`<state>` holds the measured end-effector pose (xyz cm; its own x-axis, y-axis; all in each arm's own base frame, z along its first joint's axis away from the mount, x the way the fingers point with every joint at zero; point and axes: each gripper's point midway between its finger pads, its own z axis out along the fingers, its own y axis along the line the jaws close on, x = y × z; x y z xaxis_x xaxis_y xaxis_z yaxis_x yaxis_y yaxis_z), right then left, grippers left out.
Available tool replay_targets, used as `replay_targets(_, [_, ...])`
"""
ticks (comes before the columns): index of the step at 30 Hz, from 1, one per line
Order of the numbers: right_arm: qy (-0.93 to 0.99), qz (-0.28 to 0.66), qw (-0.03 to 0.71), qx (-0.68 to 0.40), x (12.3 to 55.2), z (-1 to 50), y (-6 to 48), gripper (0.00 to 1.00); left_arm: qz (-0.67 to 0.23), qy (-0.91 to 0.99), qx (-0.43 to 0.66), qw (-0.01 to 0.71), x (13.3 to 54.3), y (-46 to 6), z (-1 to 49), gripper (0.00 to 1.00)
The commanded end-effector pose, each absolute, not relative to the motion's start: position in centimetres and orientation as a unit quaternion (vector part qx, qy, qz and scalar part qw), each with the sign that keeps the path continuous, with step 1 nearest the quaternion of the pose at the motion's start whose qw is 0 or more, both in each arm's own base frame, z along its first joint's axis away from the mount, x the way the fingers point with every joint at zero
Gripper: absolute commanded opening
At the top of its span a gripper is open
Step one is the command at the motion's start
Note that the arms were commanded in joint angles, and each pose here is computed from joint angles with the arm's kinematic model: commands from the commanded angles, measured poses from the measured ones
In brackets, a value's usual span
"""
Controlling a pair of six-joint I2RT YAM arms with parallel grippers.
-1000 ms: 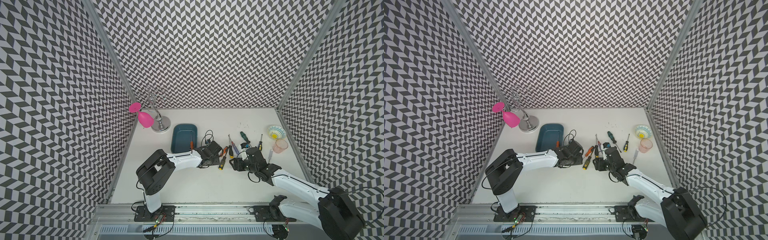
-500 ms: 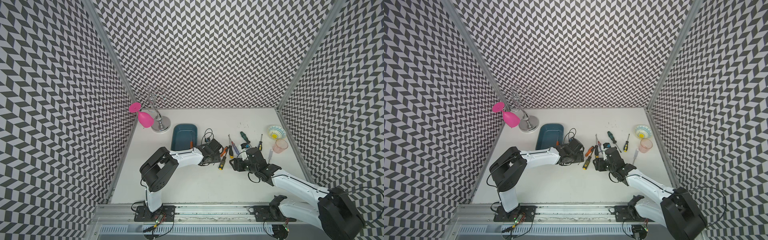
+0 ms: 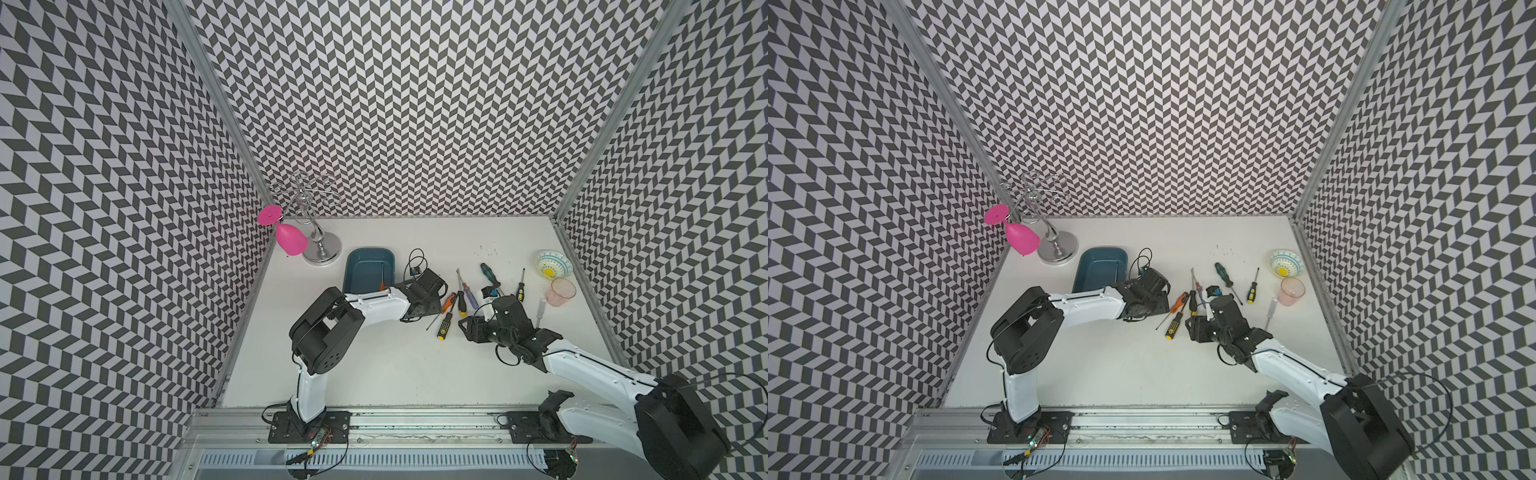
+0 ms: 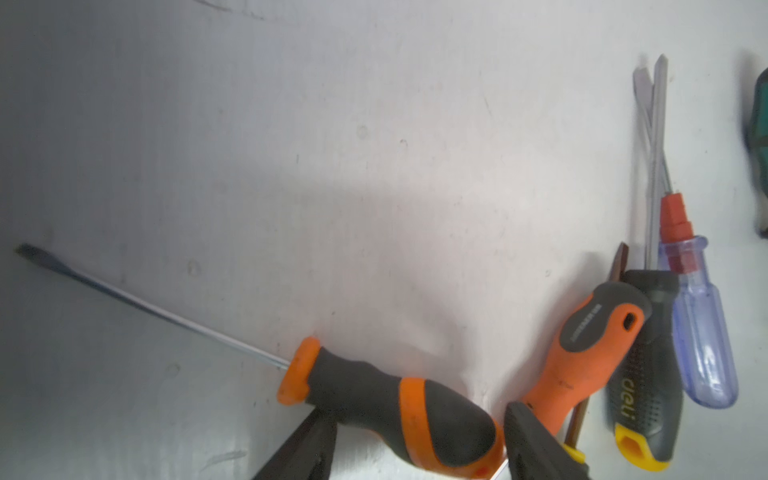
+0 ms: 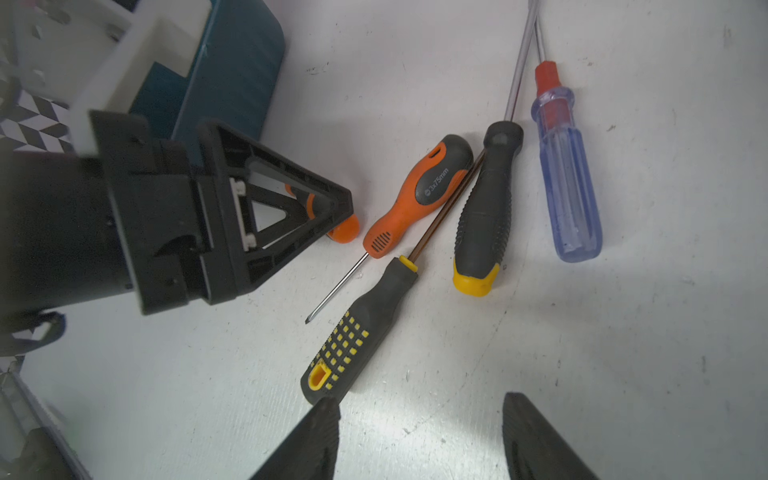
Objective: Put the screwdriver on the desktop into the storage box
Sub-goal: Pick up the screwdriver from the center of the board.
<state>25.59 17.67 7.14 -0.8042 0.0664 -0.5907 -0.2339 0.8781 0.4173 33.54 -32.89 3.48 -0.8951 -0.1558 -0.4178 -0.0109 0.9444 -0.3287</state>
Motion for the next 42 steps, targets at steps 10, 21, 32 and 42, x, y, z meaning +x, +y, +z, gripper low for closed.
replay_targets(10, [0.913,0.253,0.316,-0.042,25.7,7.2,17.8,0.65,-0.113,0.974,-0.055,0.190,34.3,-30.9,-0.4,0.66])
replay_targets(21, [0.912,0.253,0.320,-0.038,25.8,7.2,17.7,0.65,-0.079,0.976,-0.015,0.200,33.1,-30.9,-0.2,0.47])
replay_targets(32, [0.914,0.253,0.315,-0.035,25.7,6.6,17.6,0.65,-0.040,0.975,0.022,0.217,31.5,-30.1,0.3,0.47])
replay_targets(42, [0.915,0.252,0.314,-0.034,25.7,6.5,17.6,0.65,-0.037,0.975,0.035,0.218,31.4,-30.3,0.3,0.36])
